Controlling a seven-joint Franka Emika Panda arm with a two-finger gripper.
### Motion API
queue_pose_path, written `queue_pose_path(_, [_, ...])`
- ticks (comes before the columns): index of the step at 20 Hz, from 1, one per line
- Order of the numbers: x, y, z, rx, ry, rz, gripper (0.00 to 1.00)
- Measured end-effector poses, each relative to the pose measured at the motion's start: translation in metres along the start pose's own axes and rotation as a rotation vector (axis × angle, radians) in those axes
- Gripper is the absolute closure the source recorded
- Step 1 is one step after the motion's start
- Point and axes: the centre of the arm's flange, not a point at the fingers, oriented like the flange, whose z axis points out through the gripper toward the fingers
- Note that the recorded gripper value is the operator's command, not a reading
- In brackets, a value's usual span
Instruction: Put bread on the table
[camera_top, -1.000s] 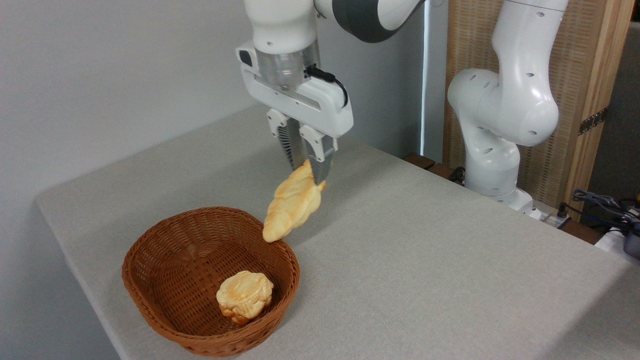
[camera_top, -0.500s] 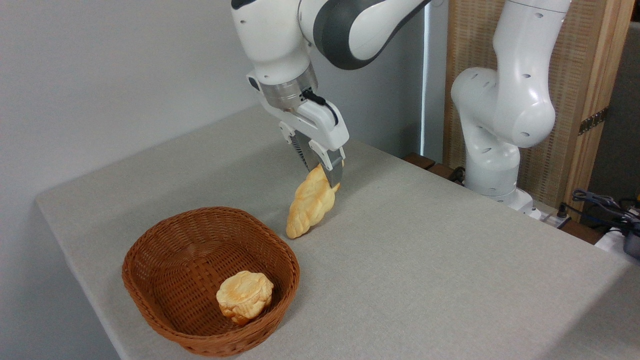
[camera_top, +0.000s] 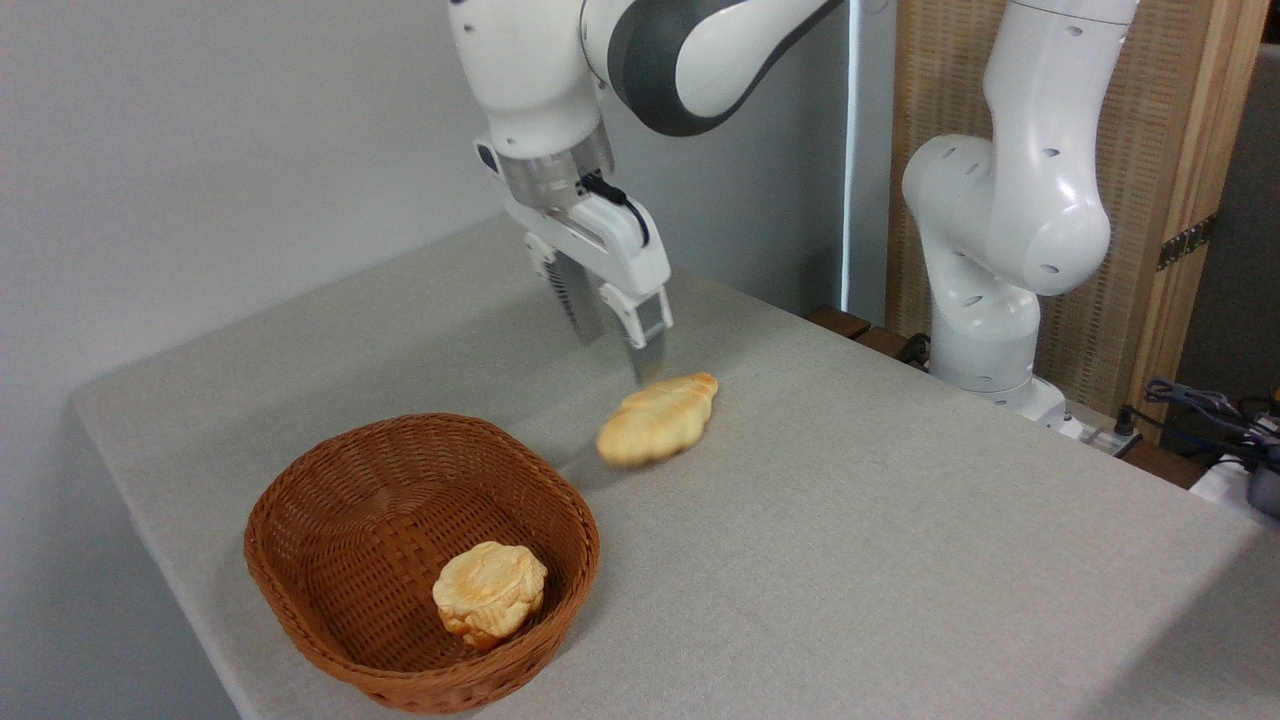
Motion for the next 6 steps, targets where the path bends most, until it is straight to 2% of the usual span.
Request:
queue_pose_path(3, [0.008, -0.020, -0.029, 0.126, 0.133, -0.008, 0.00])
queue_pose_path(6, [0.005, -0.045, -0.043, 0.218, 0.210, -0.036, 0.00])
